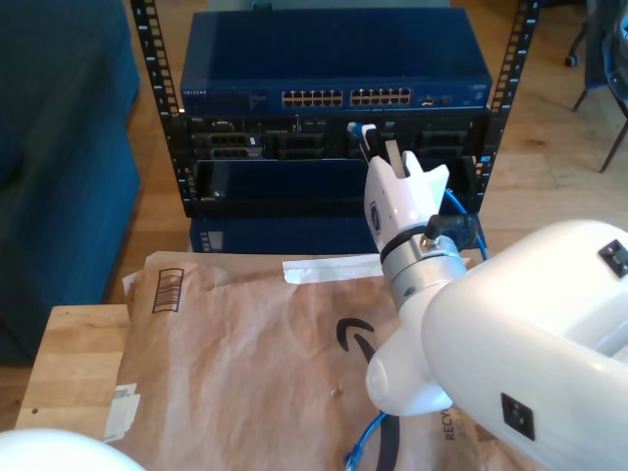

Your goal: Grab the cable and plug it in

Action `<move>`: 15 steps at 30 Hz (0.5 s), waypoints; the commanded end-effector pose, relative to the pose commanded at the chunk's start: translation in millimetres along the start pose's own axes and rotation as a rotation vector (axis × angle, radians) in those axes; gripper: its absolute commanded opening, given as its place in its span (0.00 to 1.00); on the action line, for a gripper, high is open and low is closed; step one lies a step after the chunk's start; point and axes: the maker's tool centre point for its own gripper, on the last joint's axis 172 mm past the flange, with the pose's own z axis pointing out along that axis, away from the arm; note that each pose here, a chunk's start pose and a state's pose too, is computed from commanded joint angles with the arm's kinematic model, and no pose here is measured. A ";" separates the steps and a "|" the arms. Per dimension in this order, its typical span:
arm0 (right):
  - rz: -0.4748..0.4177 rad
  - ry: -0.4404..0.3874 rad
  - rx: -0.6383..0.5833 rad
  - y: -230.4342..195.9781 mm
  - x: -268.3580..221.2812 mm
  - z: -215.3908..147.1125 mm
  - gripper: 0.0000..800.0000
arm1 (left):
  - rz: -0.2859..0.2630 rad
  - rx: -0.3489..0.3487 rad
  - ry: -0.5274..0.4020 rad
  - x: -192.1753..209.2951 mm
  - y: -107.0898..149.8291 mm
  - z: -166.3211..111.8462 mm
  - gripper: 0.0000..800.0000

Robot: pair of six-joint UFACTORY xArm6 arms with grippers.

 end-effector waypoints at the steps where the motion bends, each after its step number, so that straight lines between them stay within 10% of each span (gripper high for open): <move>1: -0.005 0.005 0.003 -1.9 1.2 0.6 0.00 | 0.000 0.000 0.000 0.0 0.0 0.0 1.00; 15: -0.010 0.143 0.061 -3.9 10.4 0.7 0.00 | 0.004 0.002 -0.007 -1.0 -0.3 1.1 1.00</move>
